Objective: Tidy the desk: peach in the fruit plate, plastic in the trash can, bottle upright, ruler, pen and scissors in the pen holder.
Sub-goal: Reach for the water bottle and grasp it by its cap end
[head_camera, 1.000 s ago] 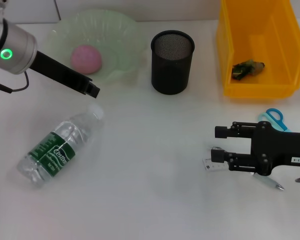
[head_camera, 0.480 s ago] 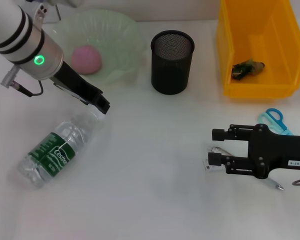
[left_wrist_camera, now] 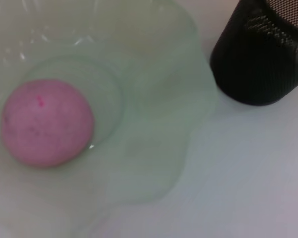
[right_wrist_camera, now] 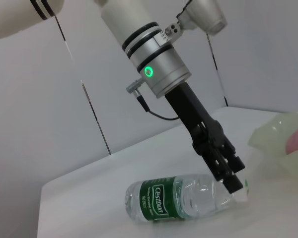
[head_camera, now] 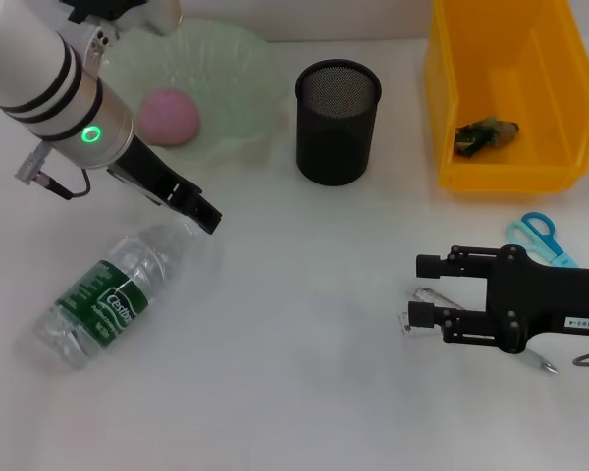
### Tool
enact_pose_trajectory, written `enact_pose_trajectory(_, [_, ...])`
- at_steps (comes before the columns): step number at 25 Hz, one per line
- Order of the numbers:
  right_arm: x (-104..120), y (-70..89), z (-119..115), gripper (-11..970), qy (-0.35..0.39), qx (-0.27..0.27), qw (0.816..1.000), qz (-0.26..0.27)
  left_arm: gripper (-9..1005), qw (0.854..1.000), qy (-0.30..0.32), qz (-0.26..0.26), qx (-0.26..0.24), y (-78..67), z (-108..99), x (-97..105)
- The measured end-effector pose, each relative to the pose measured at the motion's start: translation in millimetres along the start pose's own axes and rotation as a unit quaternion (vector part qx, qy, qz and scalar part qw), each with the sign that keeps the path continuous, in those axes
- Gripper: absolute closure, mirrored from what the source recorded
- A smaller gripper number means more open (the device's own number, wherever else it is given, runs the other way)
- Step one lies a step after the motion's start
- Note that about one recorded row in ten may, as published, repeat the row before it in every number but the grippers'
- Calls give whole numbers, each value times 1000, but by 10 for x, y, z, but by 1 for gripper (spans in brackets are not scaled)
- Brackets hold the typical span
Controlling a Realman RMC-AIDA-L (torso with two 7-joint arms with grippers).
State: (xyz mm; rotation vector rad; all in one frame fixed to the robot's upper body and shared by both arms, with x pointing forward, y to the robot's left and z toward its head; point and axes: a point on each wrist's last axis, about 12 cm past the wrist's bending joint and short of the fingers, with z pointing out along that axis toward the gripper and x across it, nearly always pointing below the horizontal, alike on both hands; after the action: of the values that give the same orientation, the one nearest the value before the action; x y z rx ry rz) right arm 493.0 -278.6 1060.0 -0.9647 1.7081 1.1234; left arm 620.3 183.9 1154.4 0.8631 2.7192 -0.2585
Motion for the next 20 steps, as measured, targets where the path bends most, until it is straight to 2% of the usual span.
enact_pose_trajectory(2, [-1,-1,0,306,0,0,1000,0,150,1000,4,-1,0,6,37,17])
enact_pose_trajectory(20, [3,4,25,306,-2,-3,1000,5,176,999,12,36,-24,-62,228,99])
